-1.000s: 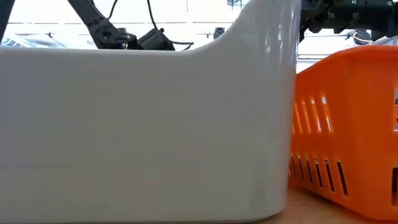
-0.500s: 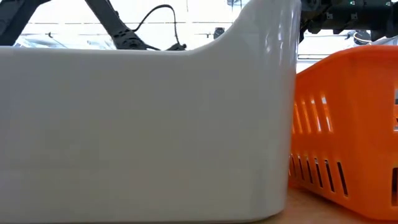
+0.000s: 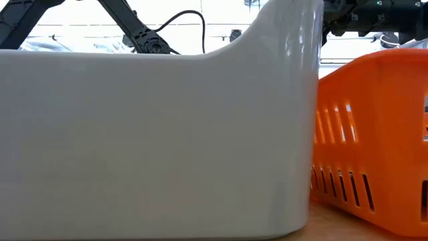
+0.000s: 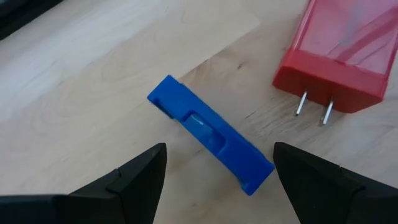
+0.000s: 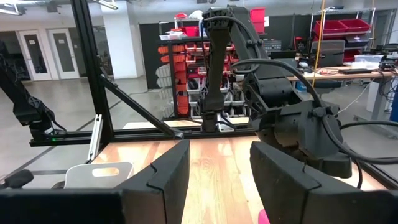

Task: Pick & Place Office items
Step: Put the blue digital timer into the orange bin

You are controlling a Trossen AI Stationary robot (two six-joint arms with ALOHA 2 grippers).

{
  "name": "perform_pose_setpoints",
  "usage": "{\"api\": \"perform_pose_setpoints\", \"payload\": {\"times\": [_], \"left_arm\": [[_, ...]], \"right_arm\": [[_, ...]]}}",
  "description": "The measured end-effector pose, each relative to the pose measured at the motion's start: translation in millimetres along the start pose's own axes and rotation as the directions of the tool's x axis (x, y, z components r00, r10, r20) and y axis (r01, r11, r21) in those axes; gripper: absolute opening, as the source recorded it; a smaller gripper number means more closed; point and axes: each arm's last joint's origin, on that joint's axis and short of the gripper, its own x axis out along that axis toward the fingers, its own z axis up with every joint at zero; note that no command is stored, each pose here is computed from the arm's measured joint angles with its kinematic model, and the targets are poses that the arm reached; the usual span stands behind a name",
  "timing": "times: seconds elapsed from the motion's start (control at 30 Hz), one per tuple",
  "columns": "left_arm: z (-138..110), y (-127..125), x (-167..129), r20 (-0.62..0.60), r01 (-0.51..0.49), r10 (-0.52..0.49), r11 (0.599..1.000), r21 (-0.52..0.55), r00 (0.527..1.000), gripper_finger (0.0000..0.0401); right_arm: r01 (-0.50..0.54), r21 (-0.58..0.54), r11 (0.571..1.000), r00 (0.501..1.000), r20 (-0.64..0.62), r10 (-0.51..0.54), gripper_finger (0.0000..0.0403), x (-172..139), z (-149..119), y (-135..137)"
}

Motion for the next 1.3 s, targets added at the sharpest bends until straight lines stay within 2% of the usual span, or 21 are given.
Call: {"api": "perform_pose_setpoints", "payload": {"times": [0.27,0.47,0.73,0.93,1.2,1.3], "left_arm": [[1.5,-1.1,-0.1,0.016,0.012,-0.011,0.995,-0.103,1.000,0.0294],[0.2,-2.4,-0.8,0.012,0.013,-0.012,0.992,-0.122,1.000,0.0283],[-1.5,-5.3,-1.9,-0.006,0.044,-0.045,0.992,-0.118,0.999,0.0196],[-2.5,-6.6,-3.0,-0.018,0.062,-0.062,0.998,-0.014,0.998,0.0133],[0.9,-4.1,-9.4,0.002,0.046,-0.046,0.998,0.041,0.999,0.0014],[2.3,-3.8,-14.6,0.008,0.047,-0.047,0.998,0.052,0.999,0.0008]], "right_arm": [[0.000,0.000,1.000,1.000,0.001,0.000,0.0157,0.0,0.1,0.0],[0.000,0.000,1.000,1.000,0.001,0.000,0.0157,0.0,0.1,0.0],[0.000,0.000,1.000,1.000,0.001,0.000,0.0157,0.0,0.1,0.0],[0.001,-0.001,1.000,1.000,-0.019,-0.001,0.0157,0.0,-1.8,-0.1],[0.001,-0.001,1.000,1.000,-0.019,-0.001,0.0157,-0.1,-1.8,-0.1],[0.001,-0.001,1.000,1.000,-0.022,-0.001,0.0157,-0.1,-2.1,-0.1]]}}
